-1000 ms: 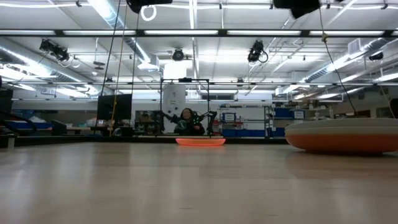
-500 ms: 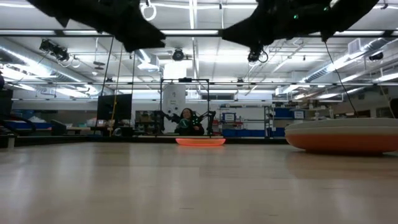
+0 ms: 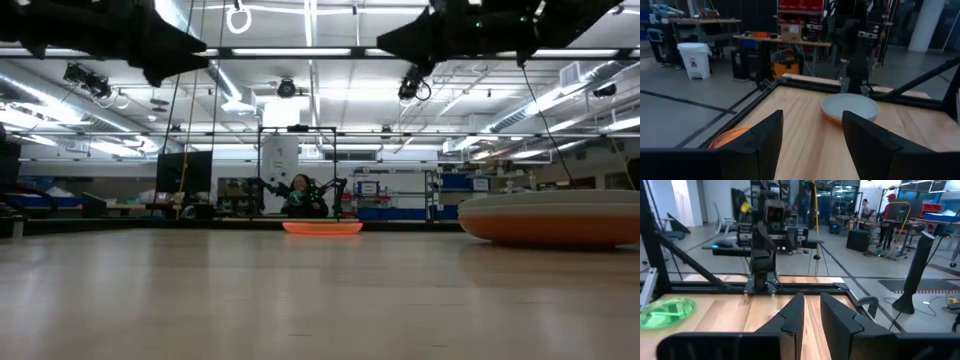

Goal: Stack plastic plates
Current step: Return to Home Position

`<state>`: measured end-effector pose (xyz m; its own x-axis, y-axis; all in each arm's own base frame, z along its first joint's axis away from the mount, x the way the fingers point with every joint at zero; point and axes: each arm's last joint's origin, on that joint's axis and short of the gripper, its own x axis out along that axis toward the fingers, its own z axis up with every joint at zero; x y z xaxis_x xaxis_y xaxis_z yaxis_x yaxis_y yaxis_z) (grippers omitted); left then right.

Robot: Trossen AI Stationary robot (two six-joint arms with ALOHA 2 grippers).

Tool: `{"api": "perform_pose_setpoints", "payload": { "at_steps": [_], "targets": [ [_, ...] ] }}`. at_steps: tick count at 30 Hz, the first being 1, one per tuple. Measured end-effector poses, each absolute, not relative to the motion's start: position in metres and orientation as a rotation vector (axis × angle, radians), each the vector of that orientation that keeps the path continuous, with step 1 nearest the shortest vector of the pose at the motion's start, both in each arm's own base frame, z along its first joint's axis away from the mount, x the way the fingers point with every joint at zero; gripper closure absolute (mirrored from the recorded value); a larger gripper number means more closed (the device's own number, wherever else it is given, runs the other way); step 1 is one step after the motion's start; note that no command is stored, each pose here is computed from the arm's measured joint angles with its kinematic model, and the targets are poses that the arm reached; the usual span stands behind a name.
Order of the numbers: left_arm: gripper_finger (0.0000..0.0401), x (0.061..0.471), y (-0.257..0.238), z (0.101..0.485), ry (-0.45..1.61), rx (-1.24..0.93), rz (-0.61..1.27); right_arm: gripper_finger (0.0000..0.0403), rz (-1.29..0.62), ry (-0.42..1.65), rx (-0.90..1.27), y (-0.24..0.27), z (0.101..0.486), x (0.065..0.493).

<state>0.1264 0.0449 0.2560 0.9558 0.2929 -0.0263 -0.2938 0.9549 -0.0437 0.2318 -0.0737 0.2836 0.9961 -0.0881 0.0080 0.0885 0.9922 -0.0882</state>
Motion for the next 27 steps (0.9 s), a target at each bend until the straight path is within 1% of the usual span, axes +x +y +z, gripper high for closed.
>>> {"api": "perform_pose_setpoints", "payload": {
  "at_steps": [5, 10, 17, 21, 27],
  "targets": [
    [0.0191, 0.107, 0.037, 0.245, -0.092, -0.059, 0.281, 0.0347, -0.076, -0.012, -0.086, -0.063, 0.288, 0.215],
    [0.0191, 0.096, 0.03, 0.234, -0.157, -0.082, 0.247, 0.0366, -0.145, -0.047, -0.071, -0.054, 0.272, 0.194],
    [0.0191, 0.092, 0.02, 0.224, -0.222, -0.053, 0.113, 0.038, -0.116, -0.087, -0.037, -0.041, 0.25, 0.168],
    [0.0191, 0.095, 0.015, 0.215, -0.213, -0.053, 0.05, 0.0384, -0.13, -0.155, -0.044, -0.036, 0.244, 0.151],
    [0.0191, 0.096, 0.013, 0.212, -0.174, -0.059, 0.032, 0.0389, -0.157, -0.2, 0.006, -0.031, 0.223, 0.13]
  ]
}}
